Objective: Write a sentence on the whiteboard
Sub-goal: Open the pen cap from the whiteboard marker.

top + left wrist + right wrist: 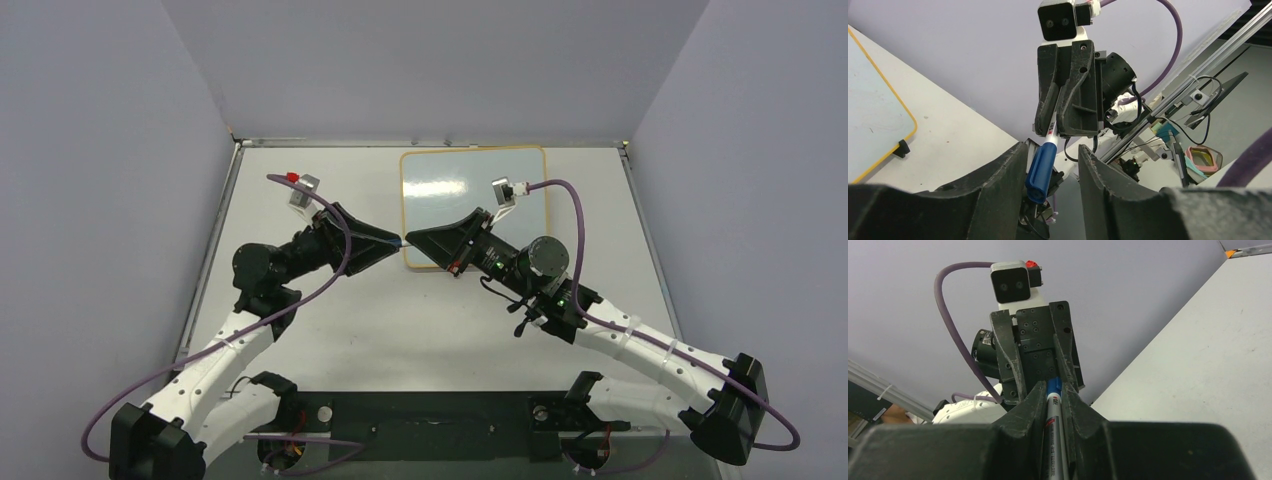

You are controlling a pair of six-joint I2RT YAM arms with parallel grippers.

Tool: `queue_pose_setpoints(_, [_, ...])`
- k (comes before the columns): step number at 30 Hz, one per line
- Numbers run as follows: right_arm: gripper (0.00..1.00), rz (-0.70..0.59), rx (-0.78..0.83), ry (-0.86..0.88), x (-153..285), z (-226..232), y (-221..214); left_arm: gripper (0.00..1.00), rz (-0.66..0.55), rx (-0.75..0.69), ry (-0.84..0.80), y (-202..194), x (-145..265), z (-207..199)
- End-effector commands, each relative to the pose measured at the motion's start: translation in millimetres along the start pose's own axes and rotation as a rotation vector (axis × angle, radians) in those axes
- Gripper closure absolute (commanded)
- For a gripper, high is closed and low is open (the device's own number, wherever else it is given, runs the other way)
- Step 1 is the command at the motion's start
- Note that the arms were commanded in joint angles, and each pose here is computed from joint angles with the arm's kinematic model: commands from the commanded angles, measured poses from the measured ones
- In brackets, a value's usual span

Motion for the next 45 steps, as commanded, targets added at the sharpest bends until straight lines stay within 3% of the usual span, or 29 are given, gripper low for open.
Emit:
queue_pose_setpoints(1, [1.0, -0.045, 0.005, 0.048, 3.5, 7.6, 8.9, 0.64, -0.001, -0.068, -0.055, 6.7, -2.1, -15.9])
queue_pose_setpoints(4, [1.0, -0.051, 0.006, 0.049, 2.9, 8.2, 11.0, 0.68, 0.003, -0.061, -0.05, 4.4, -1.3, -13.5])
queue_pose_setpoints(6, [1.0, -0.052, 0.008, 0.049, 2.5, 8.0, 11.3, 0.88, 0.003, -0.062, -0.048, 4.2, -1.1, -13.2])
queue_pose_setpoints(8, [1.0, -0.051, 0.006, 0.044, 3.1, 7.0, 10.7, 1.0, 0.005, -0.069, -0.046, 4.2, -1.0, -13.0])
queue_pose_setpoints(15, [1.0, -0.063, -0.011, -0.01, 10.9, 1.9, 14.3, 1.0, -0.019, -0.133, 0.046, 1.5, 5.4, -4.8])
queue_pose_setpoints(20, [1.0, -0.055, -0.016, -0.18, 31.2, -11.0, 22.4, 1.0, -0.042, -0.261, 0.171, -2.9, 18.3, 10.8])
queue_pose_setpoints(30, [1.0, -0.099, -0.011, -0.303, 68.8, -39.4, 30.4, 1.0, -0.069, -0.21, 0.3, -19.8, 35.3, 45.4])
queue_pose_setpoints(33, [1.0, -0.094, -0.011, -0.313, 74.4, -45.4, 29.4, 1.0, -0.134, -0.172, 0.405, -27.2, 47.9, 63.6])
queue_pose_setpoints(39, [1.0, -0.06, 0.023, -0.402, 84.0, -58.8, 25.1, 1.0, -0.398, -0.049, 1.035, -32.6, 103.1, 128.6])
queue_pose_setpoints(41, [1.0, -0.052, 0.045, -0.429, 87.0, -61.2, 24.5, 1.0, -0.448, -0.005, 1.206, -42.3, 124.2, 146.5])
queue_pose_setpoints(45, [1.0, -0.017, 0.062, -0.472, 94.8, -65.6, 18.0, 1.0, -0.469, 0.039, 1.372, -61.3, 147.5, 178.6])
Point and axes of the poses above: each gripper's point midway between its finger pads, its own x axis back along the fingers, its own z axis along the line the jaws close on, y = z × x, the point moved 8 cm from there along x, back along the fingers, and after that the axes turned 10 degrees about x, right-handed, at the moved point
